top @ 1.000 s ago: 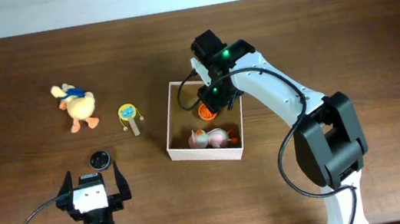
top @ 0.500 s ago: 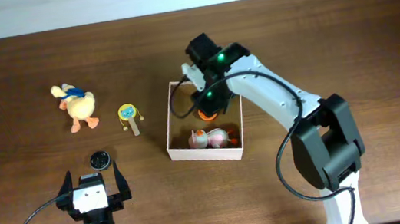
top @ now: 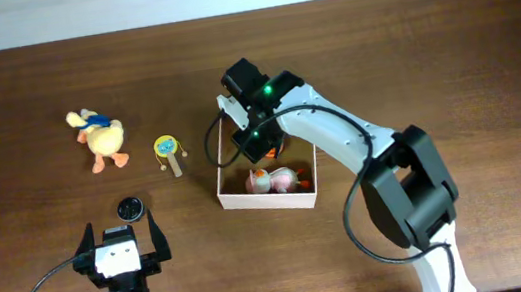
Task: Pack container
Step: 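Lower the orange ball into the box's back corner and release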
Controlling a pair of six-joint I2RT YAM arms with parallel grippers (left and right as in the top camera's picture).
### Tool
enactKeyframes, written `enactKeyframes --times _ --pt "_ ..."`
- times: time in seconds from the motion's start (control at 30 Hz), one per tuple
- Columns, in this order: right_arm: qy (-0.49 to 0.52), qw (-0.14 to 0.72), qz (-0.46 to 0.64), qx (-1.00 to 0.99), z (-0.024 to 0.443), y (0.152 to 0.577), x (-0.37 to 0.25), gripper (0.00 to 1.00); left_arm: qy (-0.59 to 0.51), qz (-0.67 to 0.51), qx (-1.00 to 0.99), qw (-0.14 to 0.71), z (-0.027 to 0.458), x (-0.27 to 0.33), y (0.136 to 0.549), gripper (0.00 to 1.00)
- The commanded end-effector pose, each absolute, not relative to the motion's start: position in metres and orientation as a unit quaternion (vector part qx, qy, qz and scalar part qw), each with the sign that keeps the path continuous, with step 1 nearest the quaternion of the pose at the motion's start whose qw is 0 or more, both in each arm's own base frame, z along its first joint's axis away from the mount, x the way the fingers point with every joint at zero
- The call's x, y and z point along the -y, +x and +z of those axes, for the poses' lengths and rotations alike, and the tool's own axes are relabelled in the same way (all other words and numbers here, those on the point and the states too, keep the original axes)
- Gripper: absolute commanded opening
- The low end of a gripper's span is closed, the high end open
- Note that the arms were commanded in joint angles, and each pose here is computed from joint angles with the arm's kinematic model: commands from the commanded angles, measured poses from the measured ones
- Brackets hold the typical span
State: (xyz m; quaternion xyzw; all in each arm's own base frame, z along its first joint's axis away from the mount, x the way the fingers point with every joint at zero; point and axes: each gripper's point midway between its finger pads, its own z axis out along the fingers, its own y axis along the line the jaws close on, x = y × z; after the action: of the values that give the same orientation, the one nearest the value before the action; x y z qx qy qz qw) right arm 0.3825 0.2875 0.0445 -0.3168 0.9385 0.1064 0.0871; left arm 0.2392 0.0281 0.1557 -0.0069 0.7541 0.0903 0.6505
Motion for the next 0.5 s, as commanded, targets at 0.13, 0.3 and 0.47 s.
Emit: enactKeyframes --times 0.13,0.3,0.47 --pt "-0.322 0.084 0.081 -0.94 0.026 0.39 -0.278 0.04 -0.004 0.084 -0.753 0.652 0.154 -0.025 0.24 0.99" --pt "-0.308 0.085 0.079 -0.944 0.026 0.398 -0.266 0.04 -0.004 0.084 -0.753 0.652 0.154 -0.025 0.24 0.99" --pt "-0.291 0.085 0.071 -0.95 0.025 0.407 -0.25 0.04 -0.004 0.084 -0.753 0.652 0.154 -0.025 0.24 0.99"
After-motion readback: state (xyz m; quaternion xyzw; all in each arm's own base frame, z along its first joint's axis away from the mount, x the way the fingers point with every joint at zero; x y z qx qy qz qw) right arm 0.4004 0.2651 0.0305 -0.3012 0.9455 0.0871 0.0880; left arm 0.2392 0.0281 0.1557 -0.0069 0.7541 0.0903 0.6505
